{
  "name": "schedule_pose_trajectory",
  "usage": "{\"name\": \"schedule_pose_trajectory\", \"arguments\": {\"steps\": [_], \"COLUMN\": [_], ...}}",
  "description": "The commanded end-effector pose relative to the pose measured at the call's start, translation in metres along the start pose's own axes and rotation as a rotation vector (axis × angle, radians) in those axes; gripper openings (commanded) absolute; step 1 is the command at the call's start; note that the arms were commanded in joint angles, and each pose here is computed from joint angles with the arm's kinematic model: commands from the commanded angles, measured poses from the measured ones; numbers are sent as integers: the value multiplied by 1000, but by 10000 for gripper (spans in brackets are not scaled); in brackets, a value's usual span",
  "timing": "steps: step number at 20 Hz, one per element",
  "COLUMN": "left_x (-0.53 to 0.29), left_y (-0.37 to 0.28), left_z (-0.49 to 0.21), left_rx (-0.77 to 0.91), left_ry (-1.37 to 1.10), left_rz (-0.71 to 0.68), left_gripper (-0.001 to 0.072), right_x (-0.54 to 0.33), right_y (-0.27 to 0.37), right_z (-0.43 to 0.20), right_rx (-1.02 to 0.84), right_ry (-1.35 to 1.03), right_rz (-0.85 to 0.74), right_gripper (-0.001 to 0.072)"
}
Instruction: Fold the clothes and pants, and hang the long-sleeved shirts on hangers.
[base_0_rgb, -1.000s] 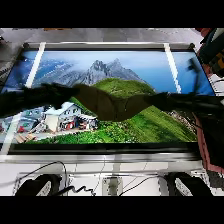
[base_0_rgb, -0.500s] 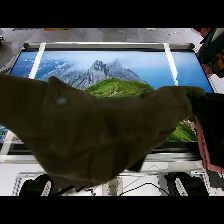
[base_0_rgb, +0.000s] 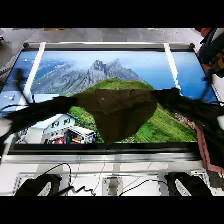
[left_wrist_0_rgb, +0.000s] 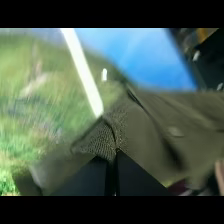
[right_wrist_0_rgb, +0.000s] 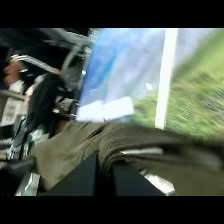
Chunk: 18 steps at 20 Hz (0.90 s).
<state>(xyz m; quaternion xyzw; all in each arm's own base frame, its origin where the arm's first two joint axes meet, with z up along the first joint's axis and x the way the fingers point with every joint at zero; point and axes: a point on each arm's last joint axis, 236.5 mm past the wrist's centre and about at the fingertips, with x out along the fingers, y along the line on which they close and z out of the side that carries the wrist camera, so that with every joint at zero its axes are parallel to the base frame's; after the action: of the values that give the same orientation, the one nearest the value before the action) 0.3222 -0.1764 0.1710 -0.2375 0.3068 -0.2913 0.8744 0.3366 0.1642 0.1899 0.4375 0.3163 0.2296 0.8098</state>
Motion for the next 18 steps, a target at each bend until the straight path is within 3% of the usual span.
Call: {"name": "schedule_pose_trajectory", "arguments": {"steps": [1,3,7,10,15,16,17,18], "left_x": [80,99,102,98,109,113,116,118], "left_y": [51,54,43,13,10,11,13,17], "left_z": [-33,-24,-32,-79,-174,-184,-191,-196], "left_rx": [-192,-301,-267,-207,-88,-85,-91,-98], "left_ry": [82,52,95,287,569,597,617,629], "left_rz": [44,17,-39,-121,-64,-59,-54,-49], "left_gripper": [32,32,32,32,33,42,52,189], "right_x": [66,88,87,60,-19,-27,-28,-26], "right_y": [-76,-103,-157,-197,-265,-269,-269,-270], "right_z": [-1,11,30,13,-59,-65,-65,-63], "right_rx": [100,112,159,99,-55,-98,-138,-148], "right_ry": [-51,-108,-137,27,477,532,552,542], "right_rz": [-148,-207,-314,-432,-737,-748,-743,-740], "right_gripper": [46,46,45,46,46,69,185,424]}}
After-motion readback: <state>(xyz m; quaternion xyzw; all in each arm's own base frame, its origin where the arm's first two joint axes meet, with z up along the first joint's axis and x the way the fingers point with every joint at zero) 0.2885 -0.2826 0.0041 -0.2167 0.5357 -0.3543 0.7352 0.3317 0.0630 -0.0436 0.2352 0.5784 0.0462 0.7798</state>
